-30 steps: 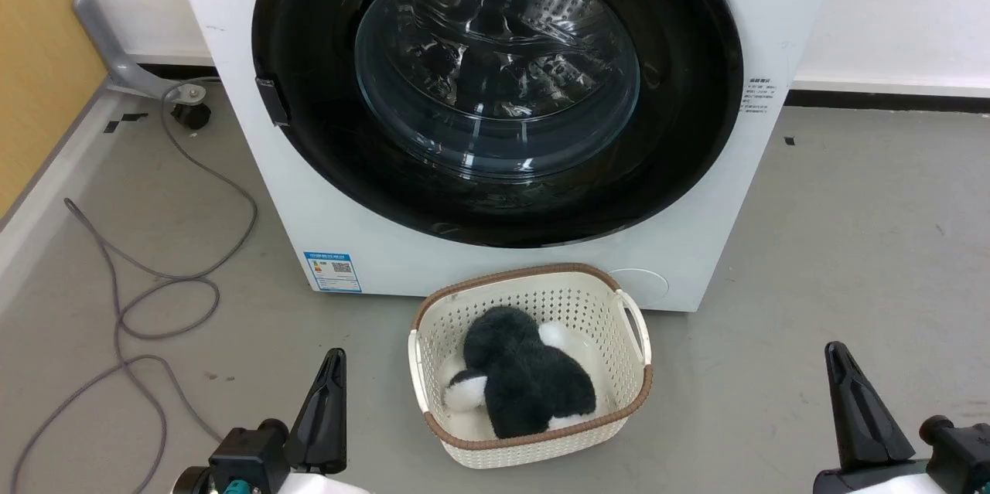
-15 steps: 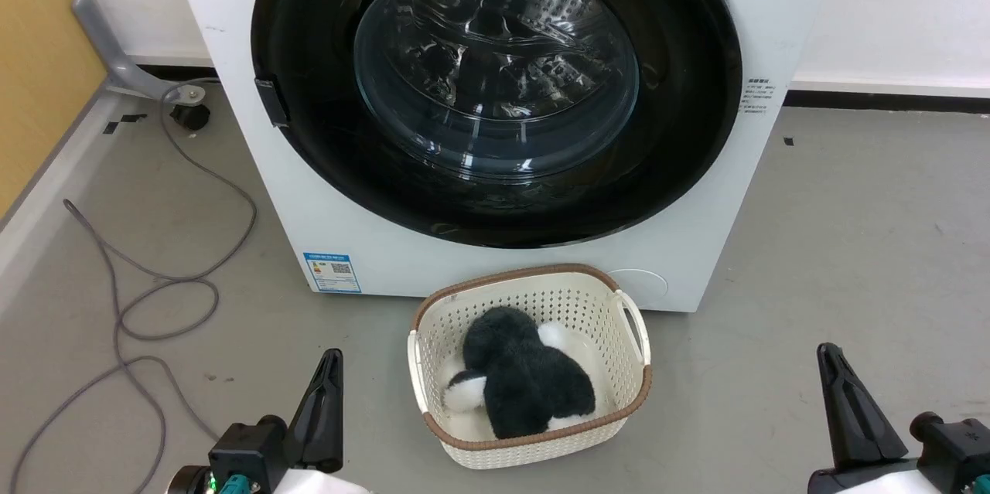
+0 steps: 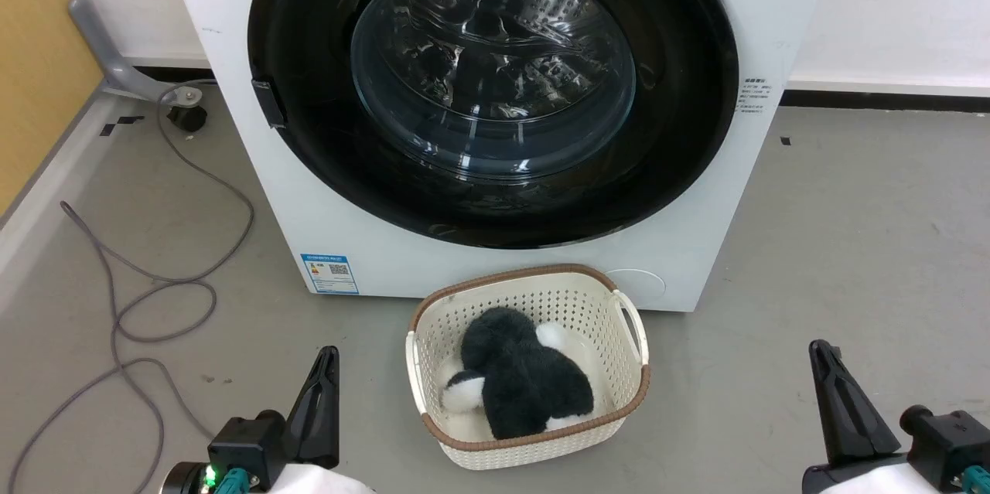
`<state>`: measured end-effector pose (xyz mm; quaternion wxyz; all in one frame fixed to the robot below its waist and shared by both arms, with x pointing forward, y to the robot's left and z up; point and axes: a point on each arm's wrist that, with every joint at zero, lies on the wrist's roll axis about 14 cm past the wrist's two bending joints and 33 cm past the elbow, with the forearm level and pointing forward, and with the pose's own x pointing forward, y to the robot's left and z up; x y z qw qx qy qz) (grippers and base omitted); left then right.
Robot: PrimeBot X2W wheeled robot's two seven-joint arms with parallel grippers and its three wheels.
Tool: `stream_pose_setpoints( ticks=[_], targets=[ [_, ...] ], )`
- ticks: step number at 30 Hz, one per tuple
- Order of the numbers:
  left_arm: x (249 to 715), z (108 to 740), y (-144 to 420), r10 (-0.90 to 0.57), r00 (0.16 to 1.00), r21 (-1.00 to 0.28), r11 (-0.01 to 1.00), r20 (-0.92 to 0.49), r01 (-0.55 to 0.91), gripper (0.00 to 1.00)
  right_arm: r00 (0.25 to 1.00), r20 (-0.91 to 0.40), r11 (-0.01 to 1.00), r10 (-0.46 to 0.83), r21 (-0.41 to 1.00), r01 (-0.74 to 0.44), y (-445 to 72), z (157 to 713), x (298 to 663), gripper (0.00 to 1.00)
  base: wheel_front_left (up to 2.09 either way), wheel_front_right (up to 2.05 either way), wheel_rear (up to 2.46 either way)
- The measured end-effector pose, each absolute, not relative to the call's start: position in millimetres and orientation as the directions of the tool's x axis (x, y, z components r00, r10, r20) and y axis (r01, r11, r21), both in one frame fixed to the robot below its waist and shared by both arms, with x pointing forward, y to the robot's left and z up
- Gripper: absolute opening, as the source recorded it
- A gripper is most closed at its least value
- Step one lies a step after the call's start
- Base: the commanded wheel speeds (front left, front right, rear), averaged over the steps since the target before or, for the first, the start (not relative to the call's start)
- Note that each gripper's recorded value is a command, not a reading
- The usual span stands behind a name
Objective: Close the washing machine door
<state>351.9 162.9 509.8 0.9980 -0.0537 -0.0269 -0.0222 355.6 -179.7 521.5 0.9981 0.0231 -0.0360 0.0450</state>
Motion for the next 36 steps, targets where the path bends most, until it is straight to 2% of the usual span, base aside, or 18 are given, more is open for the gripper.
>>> stream_pose_setpoints(
  ticks=[36],
  targets=[
    [359.1, 514.2, 167.0, -0.038, 0.999, -0.046, 0.998, 0.027, 0.039, 0.0, 0.994, 0.034, 0.994, 0.107, 0.009, -0.107, -172.2, 520.5, 359.7, 0.0, 0.0, 0.0, 0.0]
  ],
)
